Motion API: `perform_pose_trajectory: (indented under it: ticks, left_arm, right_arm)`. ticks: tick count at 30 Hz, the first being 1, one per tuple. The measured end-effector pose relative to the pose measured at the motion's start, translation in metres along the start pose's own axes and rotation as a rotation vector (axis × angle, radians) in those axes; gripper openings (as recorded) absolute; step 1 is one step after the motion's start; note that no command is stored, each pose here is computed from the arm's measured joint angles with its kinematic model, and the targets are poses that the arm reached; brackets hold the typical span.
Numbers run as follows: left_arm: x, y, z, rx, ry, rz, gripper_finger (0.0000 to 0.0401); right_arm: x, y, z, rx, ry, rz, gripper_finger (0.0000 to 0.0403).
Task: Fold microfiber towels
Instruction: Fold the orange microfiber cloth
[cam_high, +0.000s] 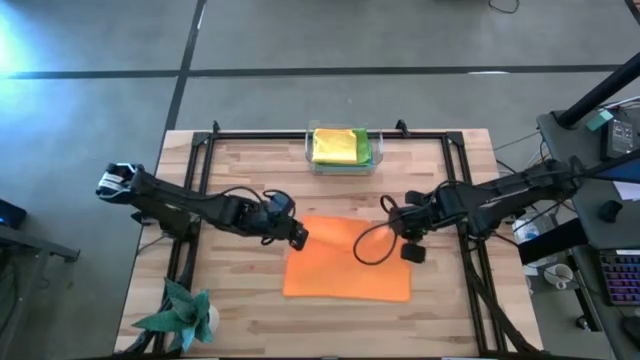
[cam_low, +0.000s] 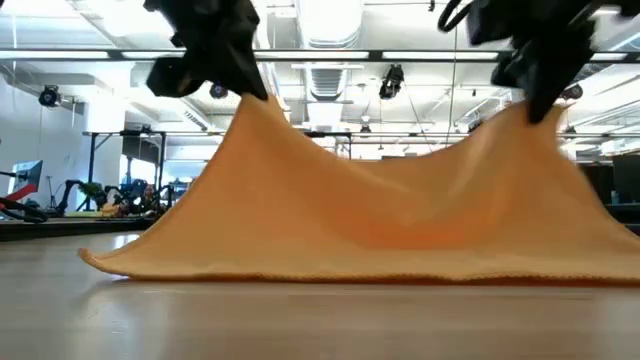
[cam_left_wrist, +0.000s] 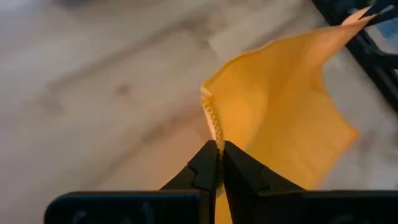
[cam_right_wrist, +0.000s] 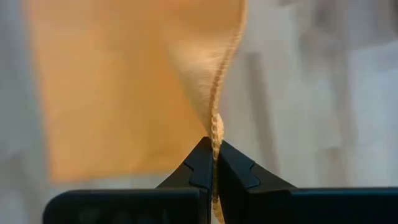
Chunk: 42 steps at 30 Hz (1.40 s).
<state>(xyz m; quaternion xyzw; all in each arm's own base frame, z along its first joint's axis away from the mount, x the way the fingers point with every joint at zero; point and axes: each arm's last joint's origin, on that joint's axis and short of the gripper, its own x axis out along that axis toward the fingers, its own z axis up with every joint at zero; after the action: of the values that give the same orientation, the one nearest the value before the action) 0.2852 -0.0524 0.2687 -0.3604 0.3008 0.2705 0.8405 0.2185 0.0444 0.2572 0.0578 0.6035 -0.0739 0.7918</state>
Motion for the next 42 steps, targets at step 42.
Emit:
perform_pose_trajectory:
  ticks: [42]
  left_arm:
    - [0.047, 0.006, -0.020, 1.107, 0.124, 0.135, 0.0006]
  right_arm:
    - [0.033, 0.038, -0.029, -0.246, -0.045, 0.093, 0.0009]
